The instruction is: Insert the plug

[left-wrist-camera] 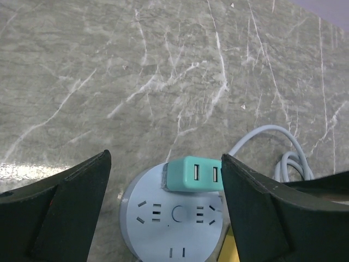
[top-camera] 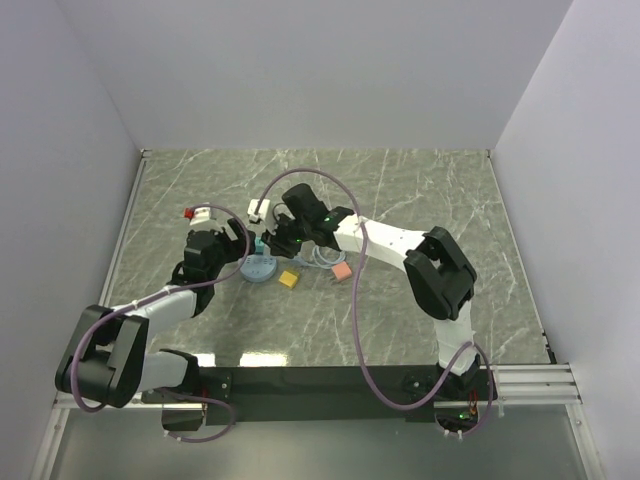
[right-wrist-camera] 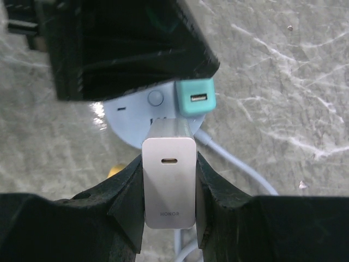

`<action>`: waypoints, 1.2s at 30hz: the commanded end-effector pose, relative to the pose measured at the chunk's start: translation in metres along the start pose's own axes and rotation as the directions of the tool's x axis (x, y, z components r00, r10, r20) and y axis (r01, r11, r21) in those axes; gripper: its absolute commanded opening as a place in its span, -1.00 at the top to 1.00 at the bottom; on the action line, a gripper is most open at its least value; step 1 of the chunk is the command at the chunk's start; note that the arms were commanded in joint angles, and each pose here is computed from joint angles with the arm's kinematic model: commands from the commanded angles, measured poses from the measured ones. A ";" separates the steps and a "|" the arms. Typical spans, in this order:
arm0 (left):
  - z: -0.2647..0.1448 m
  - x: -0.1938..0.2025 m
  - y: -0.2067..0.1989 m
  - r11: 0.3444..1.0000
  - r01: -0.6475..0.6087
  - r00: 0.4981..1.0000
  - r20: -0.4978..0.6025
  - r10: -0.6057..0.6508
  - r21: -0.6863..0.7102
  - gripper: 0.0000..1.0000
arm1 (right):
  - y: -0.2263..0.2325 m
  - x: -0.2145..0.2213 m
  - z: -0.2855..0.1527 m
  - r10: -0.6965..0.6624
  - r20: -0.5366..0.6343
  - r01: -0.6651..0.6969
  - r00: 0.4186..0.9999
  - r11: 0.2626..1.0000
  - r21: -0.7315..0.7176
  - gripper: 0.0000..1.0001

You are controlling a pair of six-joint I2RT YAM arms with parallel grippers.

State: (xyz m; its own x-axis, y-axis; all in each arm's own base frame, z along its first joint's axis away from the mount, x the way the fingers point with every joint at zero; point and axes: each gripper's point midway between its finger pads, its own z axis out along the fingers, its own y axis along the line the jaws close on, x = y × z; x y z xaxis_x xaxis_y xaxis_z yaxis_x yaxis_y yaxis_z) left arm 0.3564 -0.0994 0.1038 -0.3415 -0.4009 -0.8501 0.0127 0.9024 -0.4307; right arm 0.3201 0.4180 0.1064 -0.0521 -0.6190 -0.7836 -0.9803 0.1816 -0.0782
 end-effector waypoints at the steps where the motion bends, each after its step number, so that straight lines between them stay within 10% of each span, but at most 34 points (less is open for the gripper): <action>1: 0.003 -0.009 -0.012 0.998 0.025 0.999 0.019 -0.026 0.049 -0.75 | -0.013 -0.039 0.002 -0.103 0.075 0.099 0.992 0.994 0.050 1.00; 36: 0.023 0.020 -0.022 0.993 0.009 0.994 -0.113 0.004 0.117 -0.75 | 0.022 -0.010 0.027 -0.187 -0.005 0.187 0.982 0.982 -0.012 1.00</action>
State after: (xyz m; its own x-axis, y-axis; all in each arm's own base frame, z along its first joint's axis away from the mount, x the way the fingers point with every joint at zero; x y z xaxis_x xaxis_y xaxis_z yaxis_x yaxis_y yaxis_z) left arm 0.3625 -0.1165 0.0762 -0.4480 -0.3938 -0.8026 0.0451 0.8867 -0.4602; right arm 0.3205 0.4297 0.0840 0.0531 -0.6773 -0.7337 -0.9770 0.1168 -0.1785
